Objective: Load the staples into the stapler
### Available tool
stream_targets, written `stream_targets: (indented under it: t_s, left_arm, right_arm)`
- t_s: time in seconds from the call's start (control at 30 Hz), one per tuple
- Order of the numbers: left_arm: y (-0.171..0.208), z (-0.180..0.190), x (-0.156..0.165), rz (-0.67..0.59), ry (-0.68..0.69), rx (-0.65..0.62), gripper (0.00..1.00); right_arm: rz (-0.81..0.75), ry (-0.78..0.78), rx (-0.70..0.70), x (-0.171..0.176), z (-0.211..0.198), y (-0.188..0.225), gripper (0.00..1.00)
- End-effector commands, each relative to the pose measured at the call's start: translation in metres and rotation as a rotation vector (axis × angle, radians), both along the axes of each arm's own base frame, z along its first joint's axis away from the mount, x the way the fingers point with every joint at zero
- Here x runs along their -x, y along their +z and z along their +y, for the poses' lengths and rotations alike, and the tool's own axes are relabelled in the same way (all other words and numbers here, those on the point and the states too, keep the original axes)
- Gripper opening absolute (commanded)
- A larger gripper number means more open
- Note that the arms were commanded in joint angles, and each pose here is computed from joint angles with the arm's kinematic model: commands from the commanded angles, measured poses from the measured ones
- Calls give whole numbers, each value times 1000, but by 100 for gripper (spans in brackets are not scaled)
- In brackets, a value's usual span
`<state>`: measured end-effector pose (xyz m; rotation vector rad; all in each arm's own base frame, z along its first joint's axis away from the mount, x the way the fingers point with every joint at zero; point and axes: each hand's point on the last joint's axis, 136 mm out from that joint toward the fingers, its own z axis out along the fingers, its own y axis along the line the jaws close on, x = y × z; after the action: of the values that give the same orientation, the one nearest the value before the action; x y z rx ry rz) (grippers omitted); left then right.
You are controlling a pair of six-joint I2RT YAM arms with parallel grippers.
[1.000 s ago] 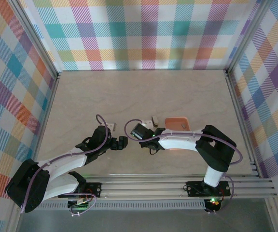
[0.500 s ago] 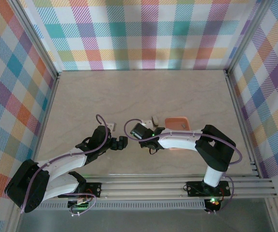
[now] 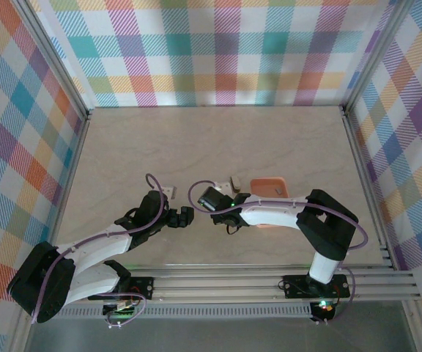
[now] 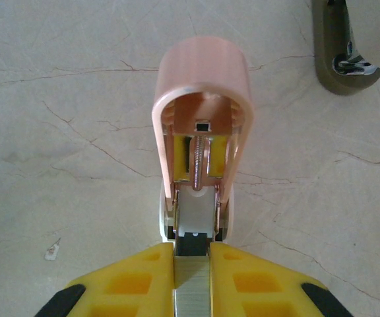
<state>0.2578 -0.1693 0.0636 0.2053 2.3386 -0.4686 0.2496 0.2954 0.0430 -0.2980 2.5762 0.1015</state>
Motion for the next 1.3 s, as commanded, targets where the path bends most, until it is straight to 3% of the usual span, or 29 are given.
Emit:
stream_targets:
  t_s: [0.0,0.8,1.27]
  left_arm:
    - [4,-2,1,-25,-18,-7,100]
    - [5,-2,1,-31,-19,-8,100]
    - [5,-3,1,-29,-22,-11,100]
  right_arm:
    - [11,-3,-8,-1,4,-1,18]
    - [52,-25,20,0,0,-15,18]
    - [-14,-18,-50,-7,7,12,18]
